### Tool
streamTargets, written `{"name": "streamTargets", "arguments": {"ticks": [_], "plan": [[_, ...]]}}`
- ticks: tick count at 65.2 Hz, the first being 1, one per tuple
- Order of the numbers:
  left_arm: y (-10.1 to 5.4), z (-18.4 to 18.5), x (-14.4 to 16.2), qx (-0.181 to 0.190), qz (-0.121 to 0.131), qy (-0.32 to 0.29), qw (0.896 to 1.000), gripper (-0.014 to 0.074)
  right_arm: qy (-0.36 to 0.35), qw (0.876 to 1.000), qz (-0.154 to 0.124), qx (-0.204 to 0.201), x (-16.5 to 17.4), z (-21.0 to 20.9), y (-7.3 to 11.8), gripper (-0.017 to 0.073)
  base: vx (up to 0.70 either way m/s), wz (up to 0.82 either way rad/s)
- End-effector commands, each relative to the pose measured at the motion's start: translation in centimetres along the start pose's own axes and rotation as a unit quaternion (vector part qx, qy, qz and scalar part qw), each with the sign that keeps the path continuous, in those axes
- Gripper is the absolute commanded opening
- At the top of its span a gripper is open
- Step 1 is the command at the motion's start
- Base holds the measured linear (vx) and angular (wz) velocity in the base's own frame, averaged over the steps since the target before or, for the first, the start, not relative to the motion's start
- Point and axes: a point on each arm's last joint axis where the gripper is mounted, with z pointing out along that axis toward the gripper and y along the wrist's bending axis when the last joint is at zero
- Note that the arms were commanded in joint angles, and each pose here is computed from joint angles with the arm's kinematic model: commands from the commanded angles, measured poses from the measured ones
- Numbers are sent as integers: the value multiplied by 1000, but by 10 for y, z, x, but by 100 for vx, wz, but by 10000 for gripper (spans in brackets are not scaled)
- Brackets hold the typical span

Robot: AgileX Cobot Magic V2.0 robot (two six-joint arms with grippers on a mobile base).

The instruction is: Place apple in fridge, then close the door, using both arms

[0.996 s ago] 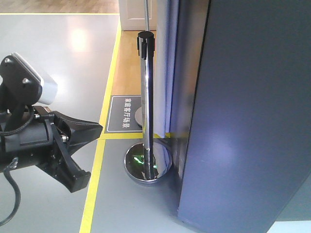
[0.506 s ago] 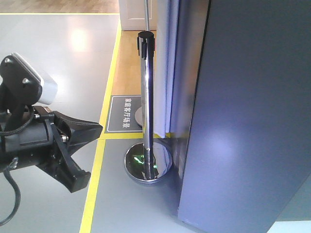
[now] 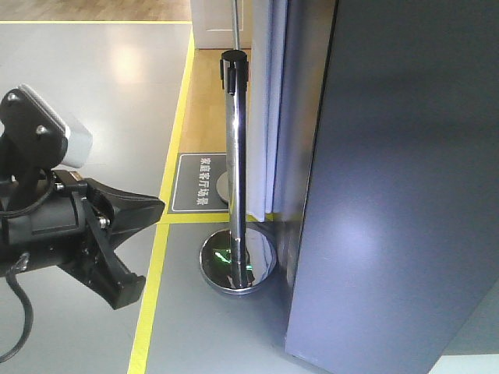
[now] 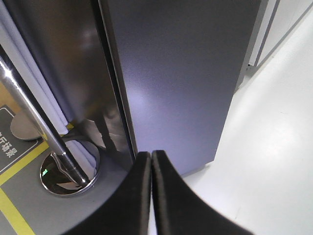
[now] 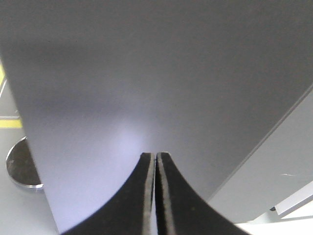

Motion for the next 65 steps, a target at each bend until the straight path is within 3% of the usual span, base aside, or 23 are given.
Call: {"name": "streamTargets", "arguments": {"ticks": [1,13,19,23,29,65], "plan": [[1,-8,-13,-10,-5,-46,999,-6,-46,999,10,-4,-27,8,-11,-3,0,0],[1,-8,-13,-10,-5,-46,999,-6,-59,998,32,-7,-48,41,-35,-2,0,0],[1,-8,-13,-10,-5,-46,999,-6,-89,995,52,-11,-57,54,-43,-2,0,0],[1,-8,-13,-10,-5,-46,999,-6,-110,993,51,-9,-63,64,-47,-2,0,0],[1,-8,-13,-10,-5,-46,999,-6,-131,991,37,-8,-70,77,-47,-2,0,0],[1,-8,-13,-10,-5,-46,999,-6,-200,979,50,-4,-87,176,-44,-2,0,0]]}}
